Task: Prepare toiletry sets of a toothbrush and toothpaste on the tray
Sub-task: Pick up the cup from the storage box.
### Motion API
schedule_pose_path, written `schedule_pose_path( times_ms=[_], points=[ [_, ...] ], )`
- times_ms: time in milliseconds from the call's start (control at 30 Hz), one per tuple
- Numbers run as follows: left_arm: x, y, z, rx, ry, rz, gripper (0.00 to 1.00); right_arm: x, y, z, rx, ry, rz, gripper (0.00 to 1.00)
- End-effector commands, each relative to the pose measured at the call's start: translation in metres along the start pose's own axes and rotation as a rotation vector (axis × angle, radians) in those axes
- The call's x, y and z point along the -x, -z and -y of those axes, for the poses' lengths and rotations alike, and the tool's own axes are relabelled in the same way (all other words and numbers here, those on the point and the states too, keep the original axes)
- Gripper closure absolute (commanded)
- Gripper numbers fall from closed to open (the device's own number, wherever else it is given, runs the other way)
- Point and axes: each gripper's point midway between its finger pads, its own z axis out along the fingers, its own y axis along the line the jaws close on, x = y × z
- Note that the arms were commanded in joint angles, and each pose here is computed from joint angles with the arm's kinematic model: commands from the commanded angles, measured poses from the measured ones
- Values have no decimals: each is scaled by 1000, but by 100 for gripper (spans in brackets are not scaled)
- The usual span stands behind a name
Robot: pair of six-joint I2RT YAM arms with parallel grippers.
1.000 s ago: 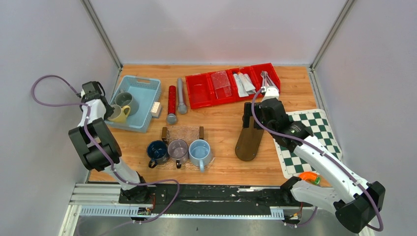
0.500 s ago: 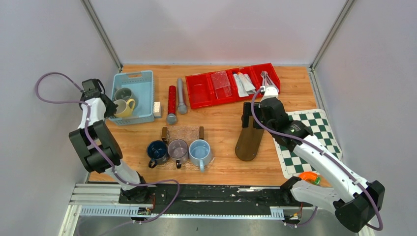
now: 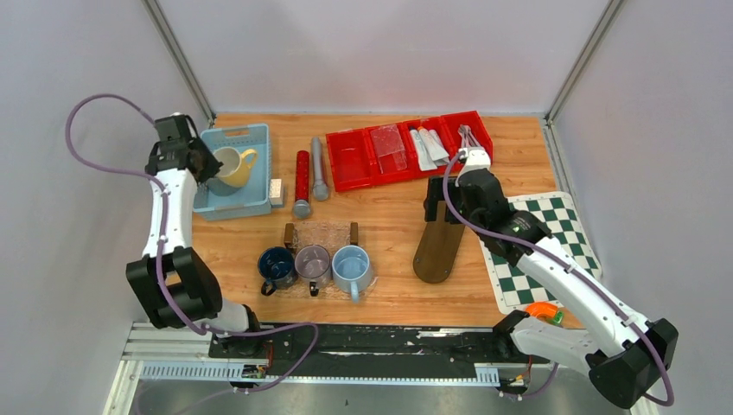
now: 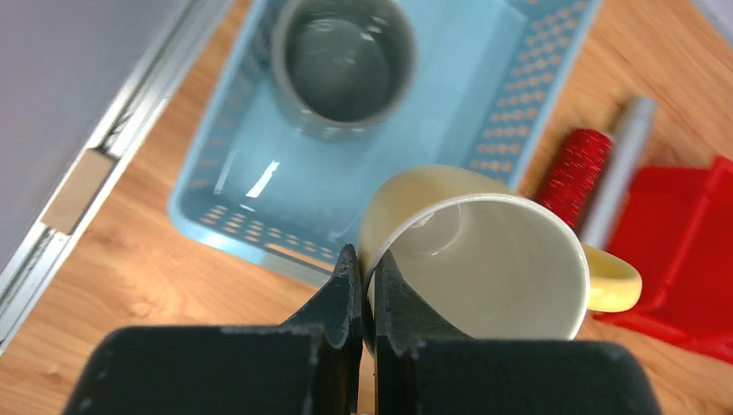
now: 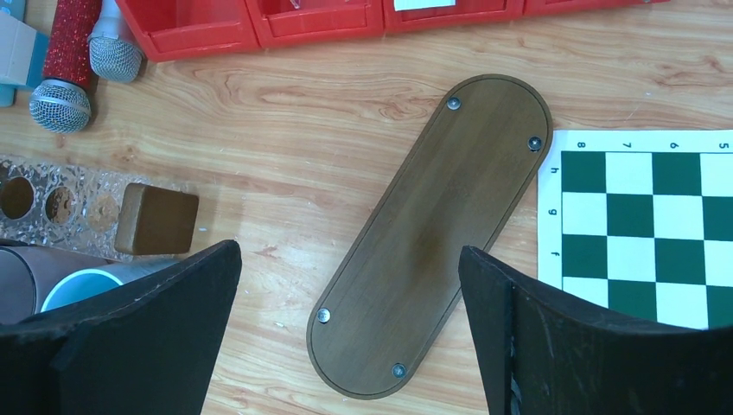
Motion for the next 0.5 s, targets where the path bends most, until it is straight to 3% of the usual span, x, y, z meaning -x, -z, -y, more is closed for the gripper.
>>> schedule_pose_path(
  times_ms=[0,200,467],
  points=[
    [27,46,73,-177,-105,120,100,32,15,0,6,-38,109,0],
    [12,63,142,-328,-165,114,100,34,25,7,-9,-59,145,0],
    [-42,93,240,-526,-269,78,100,33,40,19,-28,-92,196,0]
  ],
)
